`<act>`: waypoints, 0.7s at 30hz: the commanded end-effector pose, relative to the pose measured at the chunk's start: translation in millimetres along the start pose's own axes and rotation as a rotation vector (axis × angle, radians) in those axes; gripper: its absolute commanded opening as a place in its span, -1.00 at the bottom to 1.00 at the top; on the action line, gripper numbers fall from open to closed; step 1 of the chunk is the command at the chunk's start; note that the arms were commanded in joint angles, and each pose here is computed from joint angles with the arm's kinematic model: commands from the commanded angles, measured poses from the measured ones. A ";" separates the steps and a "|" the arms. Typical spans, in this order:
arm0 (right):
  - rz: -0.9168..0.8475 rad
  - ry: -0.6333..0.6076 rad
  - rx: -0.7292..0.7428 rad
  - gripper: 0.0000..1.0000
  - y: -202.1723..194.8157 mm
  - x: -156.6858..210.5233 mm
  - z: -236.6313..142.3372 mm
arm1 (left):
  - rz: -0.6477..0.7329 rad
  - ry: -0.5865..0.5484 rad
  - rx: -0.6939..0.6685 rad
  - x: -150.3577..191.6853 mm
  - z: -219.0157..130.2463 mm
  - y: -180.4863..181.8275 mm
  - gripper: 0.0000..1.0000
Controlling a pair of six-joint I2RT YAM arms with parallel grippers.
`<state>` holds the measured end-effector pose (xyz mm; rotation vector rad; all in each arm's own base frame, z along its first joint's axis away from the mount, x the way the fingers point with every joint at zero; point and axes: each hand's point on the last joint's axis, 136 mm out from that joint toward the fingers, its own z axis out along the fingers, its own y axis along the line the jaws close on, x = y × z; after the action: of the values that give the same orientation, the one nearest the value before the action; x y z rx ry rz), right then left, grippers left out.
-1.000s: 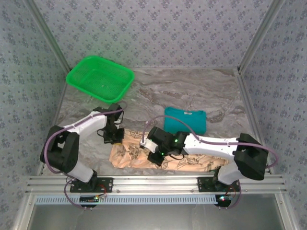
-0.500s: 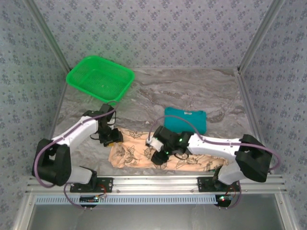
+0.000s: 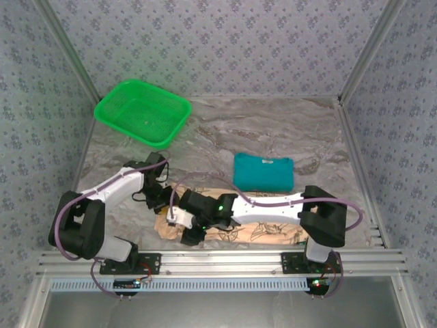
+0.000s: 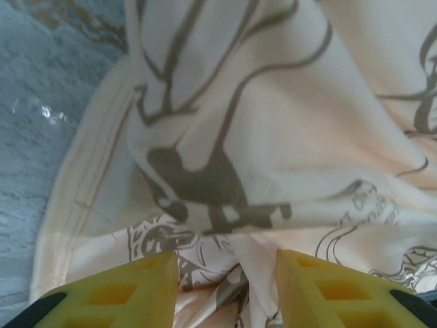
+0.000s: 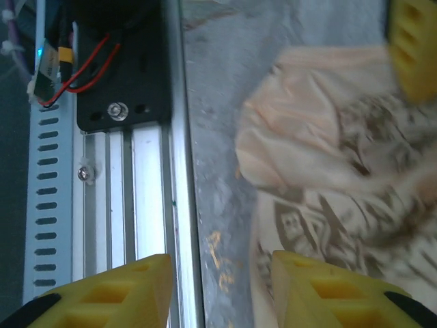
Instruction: Fold the inside-out t-shirt
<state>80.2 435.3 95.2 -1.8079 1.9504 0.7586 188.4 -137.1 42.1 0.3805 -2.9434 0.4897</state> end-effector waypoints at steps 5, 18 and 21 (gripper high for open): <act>-0.211 0.032 0.050 -0.09 -17.6 3.5 25.2 | 0.030 -0.002 -0.044 -19.7 13.8 1.7 -0.14; -0.287 0.051 0.130 -1.00 -25.8 7.9 26.4 | 0.064 -0.042 -0.103 -34.6 -1.7 -0.2 -0.88; -0.296 0.016 0.121 -1.00 -18.4 1.9 11.2 | 0.075 -0.039 -0.111 -33.6 -8.5 -1.3 -0.92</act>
<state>101.4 443.0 58.2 -1.9903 1.7108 0.5081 222.1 -134.0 33.5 0.2919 -3.0066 0.3687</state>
